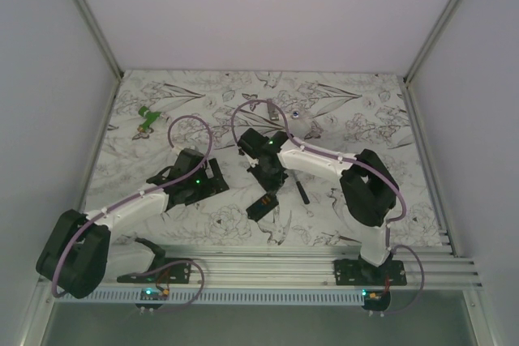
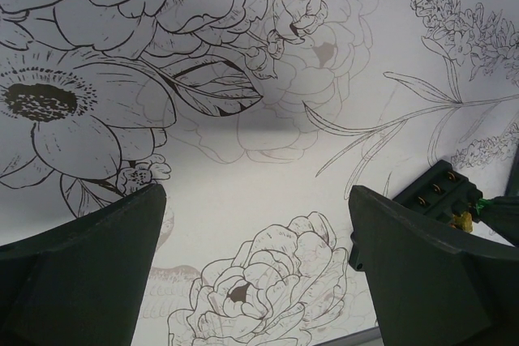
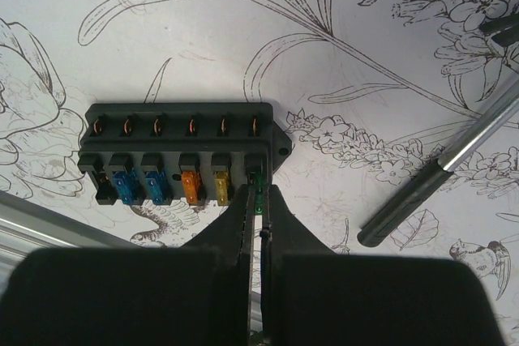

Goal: Snap on the fuse box
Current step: Install the fuse at the fuse box base.

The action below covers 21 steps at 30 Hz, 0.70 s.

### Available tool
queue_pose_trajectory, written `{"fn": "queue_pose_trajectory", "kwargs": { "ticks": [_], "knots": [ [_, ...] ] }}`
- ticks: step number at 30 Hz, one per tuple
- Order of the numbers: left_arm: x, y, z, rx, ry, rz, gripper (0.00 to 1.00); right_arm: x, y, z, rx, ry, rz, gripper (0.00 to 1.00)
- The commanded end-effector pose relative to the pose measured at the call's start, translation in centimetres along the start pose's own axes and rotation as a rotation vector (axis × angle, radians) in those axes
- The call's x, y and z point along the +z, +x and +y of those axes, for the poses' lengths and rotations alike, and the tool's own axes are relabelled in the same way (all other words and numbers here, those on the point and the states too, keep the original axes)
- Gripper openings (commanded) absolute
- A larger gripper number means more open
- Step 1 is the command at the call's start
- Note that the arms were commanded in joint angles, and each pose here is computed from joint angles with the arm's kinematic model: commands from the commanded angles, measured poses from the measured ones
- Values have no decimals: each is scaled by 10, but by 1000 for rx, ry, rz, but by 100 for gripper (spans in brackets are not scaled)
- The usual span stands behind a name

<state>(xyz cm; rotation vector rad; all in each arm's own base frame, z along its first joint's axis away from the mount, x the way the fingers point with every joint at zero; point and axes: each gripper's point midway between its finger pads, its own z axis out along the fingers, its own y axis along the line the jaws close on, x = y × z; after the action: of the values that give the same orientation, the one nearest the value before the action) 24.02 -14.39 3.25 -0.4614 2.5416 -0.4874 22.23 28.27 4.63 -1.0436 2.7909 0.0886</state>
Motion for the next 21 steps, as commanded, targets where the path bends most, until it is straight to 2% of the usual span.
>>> {"fn": "queue_pose_trajectory", "kwargs": {
  "ticks": [1, 21],
  "knots": [
    [-1, -1, -1, -15, -5, 7, 100, 3, 0, 5, -11, -8, -14, 0],
    [-11, 9, -13, -50, 62, 41, 100, 26, 26, 11, -47, 92, -18, 0]
  ]
}}
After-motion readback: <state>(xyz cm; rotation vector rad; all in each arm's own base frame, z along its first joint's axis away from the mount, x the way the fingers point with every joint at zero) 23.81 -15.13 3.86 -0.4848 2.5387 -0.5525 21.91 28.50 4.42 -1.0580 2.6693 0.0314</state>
